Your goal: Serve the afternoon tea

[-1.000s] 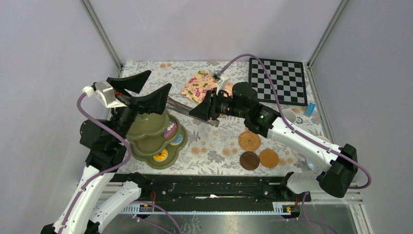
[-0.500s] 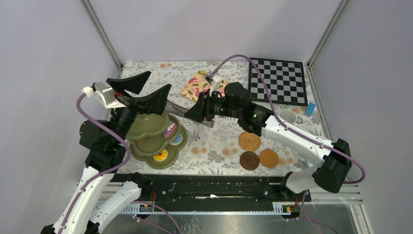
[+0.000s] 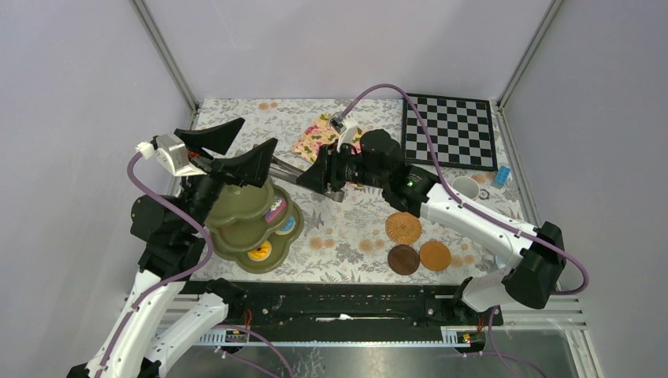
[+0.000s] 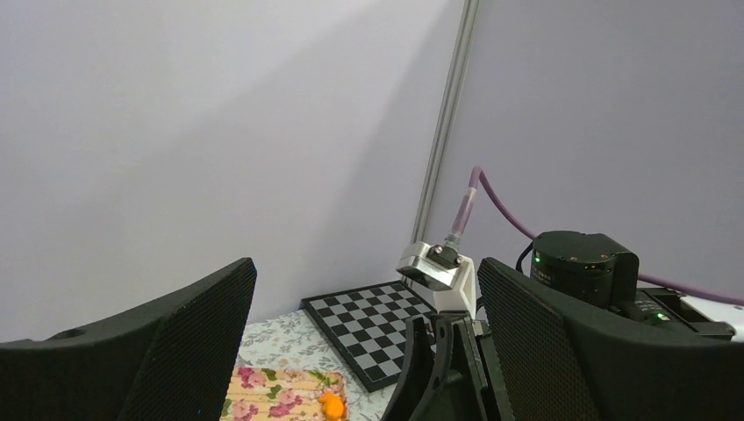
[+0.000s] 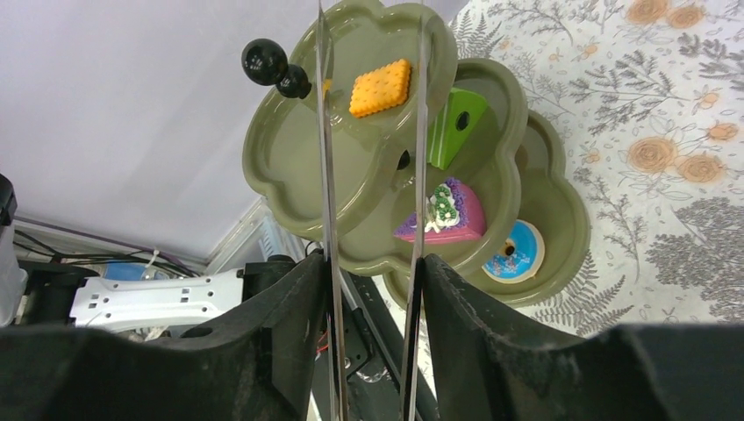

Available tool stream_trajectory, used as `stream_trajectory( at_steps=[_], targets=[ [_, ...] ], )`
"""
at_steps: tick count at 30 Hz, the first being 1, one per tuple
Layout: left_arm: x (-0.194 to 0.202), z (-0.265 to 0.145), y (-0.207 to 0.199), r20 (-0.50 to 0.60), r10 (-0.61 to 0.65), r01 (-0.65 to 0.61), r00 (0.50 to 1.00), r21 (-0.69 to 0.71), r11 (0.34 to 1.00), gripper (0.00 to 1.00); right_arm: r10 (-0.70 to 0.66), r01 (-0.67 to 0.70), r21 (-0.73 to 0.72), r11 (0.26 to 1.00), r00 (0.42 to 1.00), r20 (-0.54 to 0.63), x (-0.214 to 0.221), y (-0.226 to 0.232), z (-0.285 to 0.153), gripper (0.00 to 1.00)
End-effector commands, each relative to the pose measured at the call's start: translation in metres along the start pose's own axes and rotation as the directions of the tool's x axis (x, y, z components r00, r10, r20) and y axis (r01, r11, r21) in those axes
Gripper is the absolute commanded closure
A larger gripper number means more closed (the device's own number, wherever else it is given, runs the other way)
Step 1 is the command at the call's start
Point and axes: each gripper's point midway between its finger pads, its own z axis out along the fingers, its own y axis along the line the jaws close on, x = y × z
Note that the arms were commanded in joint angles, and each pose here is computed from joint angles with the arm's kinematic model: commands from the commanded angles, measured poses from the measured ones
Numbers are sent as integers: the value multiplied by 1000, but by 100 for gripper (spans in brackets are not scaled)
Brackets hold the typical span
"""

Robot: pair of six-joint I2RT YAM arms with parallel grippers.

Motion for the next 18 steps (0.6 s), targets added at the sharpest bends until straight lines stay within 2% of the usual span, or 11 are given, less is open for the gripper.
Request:
stream_trajectory(
  at_steps=[1, 6, 8, 14, 18],
  targets=[
    [-6, 0, 3, 28, 19, -19, 999, -14, 1000, 1, -75, 78, -14, 997, 988, 137, -45, 28, -22, 51],
    [-8, -1, 3, 34, 20, -19, 999, -14, 1000, 1, -143, 111, 132, 985, 955, 261, -70, 15, -60, 54],
    [-16, -2, -1, 50, 22, -22, 999, -4, 1000, 1, -179, 114, 246, 963, 948, 261, -69, -3, -75, 54],
    [-24, -6, -3, 71, 28, -28, 997, -4, 1000, 1, -267, 116, 574, 810, 946, 186, -52, -86, -115, 54],
    [-14, -4, 0, 51, 24, -24, 998, -6, 1000, 1, -154, 48, 667, 744, 983, 102, -21, -153, -127, 53]
  ],
)
